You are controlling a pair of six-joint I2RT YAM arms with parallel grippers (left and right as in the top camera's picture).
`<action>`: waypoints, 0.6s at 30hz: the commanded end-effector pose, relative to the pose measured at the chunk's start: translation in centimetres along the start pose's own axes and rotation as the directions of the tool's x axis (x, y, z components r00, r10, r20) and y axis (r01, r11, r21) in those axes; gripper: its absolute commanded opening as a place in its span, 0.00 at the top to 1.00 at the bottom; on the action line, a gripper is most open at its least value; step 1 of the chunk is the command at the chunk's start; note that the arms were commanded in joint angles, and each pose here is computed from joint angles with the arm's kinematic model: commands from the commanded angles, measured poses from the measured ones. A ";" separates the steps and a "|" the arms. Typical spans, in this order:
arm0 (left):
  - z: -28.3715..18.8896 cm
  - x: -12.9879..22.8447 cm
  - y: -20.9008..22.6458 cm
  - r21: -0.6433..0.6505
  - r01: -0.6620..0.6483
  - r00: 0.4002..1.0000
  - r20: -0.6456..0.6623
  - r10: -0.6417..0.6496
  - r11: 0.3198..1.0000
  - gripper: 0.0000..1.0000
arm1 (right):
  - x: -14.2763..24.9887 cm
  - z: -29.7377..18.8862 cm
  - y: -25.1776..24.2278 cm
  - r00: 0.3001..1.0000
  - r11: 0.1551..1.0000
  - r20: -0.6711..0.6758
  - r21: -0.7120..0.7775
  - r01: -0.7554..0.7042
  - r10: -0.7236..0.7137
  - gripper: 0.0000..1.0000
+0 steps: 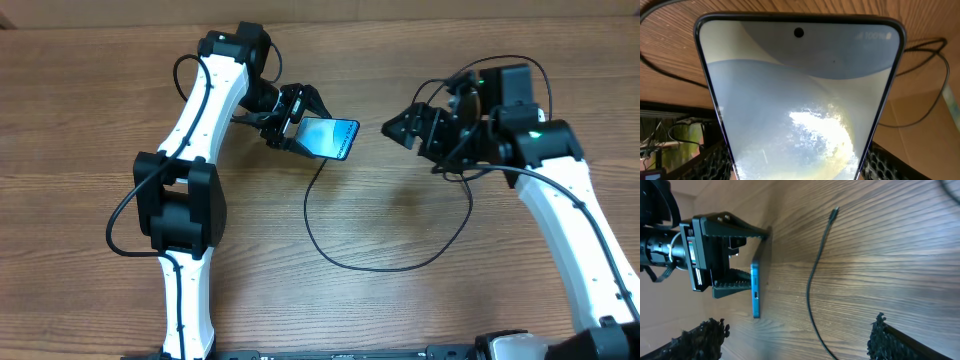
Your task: Plug charger to phone and switch on socket
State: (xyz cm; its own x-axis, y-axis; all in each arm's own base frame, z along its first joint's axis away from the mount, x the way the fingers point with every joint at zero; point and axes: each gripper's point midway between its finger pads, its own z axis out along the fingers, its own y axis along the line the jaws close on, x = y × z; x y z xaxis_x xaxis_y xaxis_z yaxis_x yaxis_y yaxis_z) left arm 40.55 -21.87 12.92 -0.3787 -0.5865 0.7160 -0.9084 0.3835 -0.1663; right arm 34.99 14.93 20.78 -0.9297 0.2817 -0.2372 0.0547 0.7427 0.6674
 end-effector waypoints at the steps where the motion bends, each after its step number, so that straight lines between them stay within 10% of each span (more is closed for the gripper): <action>1: 0.0 0.4 -0.4 0.003 0.004 1.000 0.027 -0.004 1.000 0.45 | 0.0 1.0 1.8 1.000 0.999 -0.014 -0.037 0.012 -0.012 0.07; 18: 1.0 1.3 -0.2 -0.022 -0.004 1.000 0.029 0.004 1.000 0.44 | 1.3 6.7 3.0 0.993 0.991 -0.002 0.068 -0.114 0.114 0.33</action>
State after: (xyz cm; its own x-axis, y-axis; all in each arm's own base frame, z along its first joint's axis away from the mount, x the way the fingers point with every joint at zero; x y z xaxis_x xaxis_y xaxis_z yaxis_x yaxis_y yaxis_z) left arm 39.86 -22.79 12.36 -0.3827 -0.6149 0.6895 -0.9030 0.4068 -0.1384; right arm 35.43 21.39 17.81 -0.9386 0.3039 -0.1636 0.1284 0.7473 0.6519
